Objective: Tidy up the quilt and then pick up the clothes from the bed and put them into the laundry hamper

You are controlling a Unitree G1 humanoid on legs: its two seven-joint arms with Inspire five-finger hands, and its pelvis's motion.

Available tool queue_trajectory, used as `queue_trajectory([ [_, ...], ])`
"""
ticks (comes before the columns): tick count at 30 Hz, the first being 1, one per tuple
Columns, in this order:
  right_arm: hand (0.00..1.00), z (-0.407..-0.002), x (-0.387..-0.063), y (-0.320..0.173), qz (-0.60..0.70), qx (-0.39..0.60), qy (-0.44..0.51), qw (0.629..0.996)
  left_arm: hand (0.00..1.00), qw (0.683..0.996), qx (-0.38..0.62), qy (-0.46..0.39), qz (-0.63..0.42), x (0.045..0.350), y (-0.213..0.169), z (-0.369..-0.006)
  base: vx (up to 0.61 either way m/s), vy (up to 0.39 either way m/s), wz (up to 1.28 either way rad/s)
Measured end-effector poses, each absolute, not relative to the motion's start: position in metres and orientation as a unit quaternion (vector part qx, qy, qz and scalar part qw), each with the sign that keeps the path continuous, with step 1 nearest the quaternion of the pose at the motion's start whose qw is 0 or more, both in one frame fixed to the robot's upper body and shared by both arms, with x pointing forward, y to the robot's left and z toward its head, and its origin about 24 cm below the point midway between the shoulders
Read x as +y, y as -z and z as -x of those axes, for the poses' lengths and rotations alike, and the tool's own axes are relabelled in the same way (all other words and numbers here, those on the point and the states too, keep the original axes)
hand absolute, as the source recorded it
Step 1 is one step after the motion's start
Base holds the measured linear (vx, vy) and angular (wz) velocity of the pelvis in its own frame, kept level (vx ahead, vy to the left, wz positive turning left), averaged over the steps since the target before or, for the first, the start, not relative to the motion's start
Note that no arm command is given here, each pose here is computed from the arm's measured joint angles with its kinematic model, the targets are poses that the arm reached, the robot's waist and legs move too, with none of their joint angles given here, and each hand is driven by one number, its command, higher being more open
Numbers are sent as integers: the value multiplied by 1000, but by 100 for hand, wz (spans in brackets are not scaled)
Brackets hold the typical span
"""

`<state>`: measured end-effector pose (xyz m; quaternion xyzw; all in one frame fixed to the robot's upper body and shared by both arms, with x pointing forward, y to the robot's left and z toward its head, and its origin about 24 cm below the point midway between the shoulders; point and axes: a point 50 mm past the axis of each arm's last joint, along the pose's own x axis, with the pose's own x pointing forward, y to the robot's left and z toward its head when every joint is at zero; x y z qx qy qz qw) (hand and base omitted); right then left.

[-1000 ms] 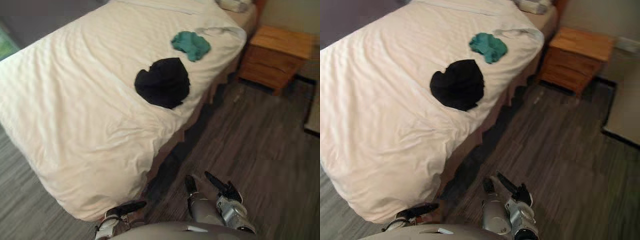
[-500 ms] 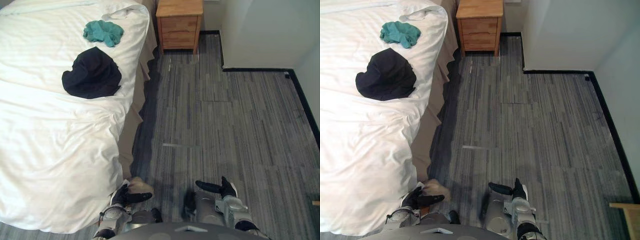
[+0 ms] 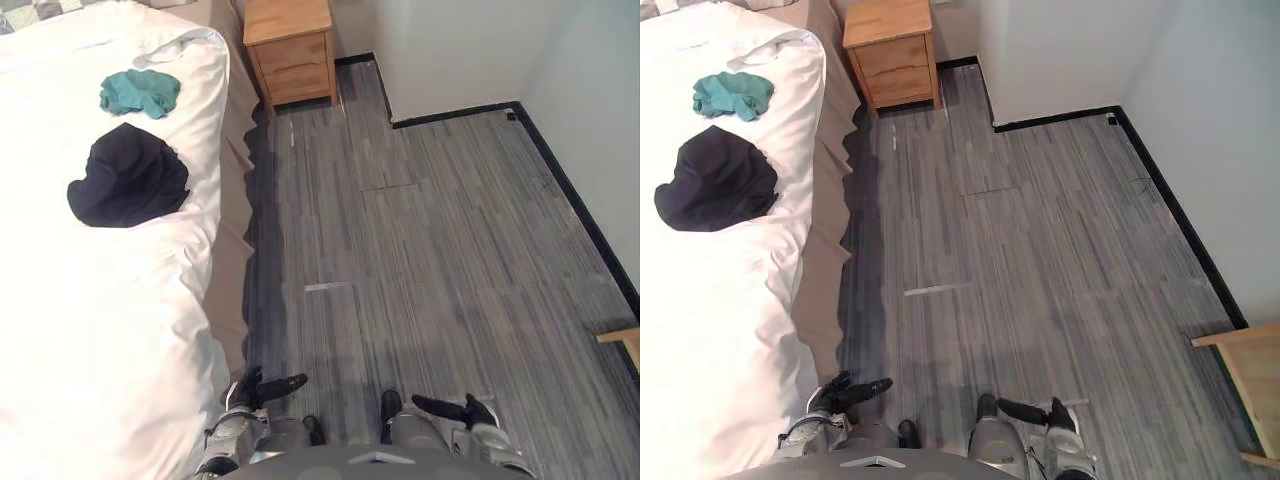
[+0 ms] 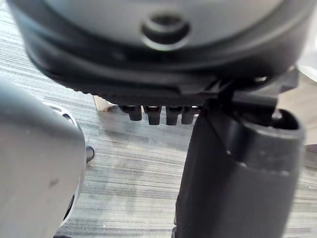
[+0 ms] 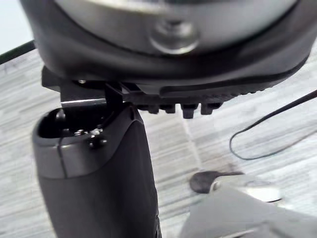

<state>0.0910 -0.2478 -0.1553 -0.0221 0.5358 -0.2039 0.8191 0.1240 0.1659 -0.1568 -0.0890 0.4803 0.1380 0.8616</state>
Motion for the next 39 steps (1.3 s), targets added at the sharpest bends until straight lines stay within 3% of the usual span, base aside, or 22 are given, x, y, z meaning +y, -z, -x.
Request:
queue_trajectory([
  [2, 100, -85, -249, 156, 14, 540, 214, 814, 100, 855, 489, -142, 97, 164, 159, -119, 17, 93, 8],
  [3, 100, -111, -207, 158, -40, 512, 185, 838, 100, 842, 501, -179, 88, 186, 162, -102, 9, 55, 5],
  [20, 100, -102, -209, 159, -88, 508, 231, 825, 100, 845, 496, -196, 46, 204, 158, -108, -10, 4, -11],
  [26, 100, -99, -215, 159, -107, 504, 254, 819, 100, 825, 496, -256, 92, 209, 160, -96, 60, -3, -44],
  [36, 100, -118, -205, 156, -86, 498, 232, 831, 100, 848, 452, -252, 115, 204, 151, -120, 272, 144, -4],
  [39, 100, -126, -181, 157, -101, 499, 207, 836, 100, 856, 437, -258, 100, 218, 146, -127, 385, 112, -14],
])
